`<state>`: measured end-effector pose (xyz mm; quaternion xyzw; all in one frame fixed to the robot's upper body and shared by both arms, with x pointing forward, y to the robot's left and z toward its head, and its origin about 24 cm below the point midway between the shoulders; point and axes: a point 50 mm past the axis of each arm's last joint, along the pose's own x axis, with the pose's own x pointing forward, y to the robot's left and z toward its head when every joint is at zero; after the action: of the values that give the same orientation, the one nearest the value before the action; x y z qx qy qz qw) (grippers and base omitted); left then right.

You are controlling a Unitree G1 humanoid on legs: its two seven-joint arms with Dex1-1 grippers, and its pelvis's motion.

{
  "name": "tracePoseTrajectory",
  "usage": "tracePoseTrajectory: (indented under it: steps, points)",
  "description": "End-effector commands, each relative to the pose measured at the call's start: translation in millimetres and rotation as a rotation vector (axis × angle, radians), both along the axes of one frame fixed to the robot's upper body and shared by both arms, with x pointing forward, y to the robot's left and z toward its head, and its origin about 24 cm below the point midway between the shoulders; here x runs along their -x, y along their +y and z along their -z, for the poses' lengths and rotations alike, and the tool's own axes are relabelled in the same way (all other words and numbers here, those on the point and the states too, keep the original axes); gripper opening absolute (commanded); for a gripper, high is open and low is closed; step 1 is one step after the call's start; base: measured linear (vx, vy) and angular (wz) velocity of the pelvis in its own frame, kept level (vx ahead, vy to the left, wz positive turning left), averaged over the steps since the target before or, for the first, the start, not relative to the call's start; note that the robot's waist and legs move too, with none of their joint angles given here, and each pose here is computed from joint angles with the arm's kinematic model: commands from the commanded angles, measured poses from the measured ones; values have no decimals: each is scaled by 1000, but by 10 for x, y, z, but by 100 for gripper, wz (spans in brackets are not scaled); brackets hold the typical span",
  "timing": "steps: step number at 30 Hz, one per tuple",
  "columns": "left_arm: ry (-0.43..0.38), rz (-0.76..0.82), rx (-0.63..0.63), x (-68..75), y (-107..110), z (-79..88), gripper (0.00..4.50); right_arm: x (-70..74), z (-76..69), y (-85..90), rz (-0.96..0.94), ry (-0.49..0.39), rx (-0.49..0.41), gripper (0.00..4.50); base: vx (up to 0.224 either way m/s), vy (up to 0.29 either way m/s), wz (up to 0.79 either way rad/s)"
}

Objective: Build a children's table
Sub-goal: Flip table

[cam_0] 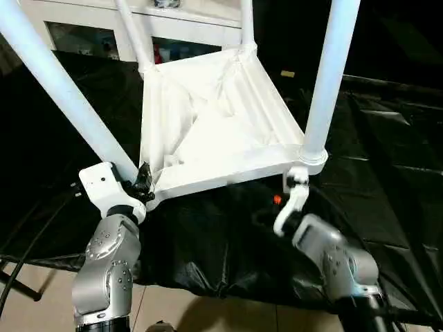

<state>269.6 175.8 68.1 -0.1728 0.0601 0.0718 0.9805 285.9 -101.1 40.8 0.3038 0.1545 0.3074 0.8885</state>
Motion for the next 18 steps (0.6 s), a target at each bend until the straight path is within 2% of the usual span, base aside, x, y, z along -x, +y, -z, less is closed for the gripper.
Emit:
tracePoseTrajectory:
  steps: [1, 5, 8, 10, 12, 18]
  points:
    - [-51, 81, 115, -77, -231, -88, 222, -71, -53, -45, 47, -18, -47, 450, 0, 0, 0]
    - [-44, 96, 108, -82, -241, -90, 222, -152, -103, -14, 90, 1, -192, 450, 0, 0, 0]
    - [-43, 106, 107, -81, -261, -92, 222, -219, -54, 29, 109, 51, -226, 450, 0, 0, 0]
    - [-44, 118, 102, -78, -291, -104, 222, -289, -19, 102, 124, 106, -293, 450, 0, 0, 0]
    - [-42, 123, 93, -80, -303, -105, 222, -339, -7, 149, 133, 134, -322, 450, 0, 0, 0]
    - [-40, 134, 81, -75, -332, -103, 222, -459, -53, 250, 143, 175, -448, 450, 0, 0, 0]
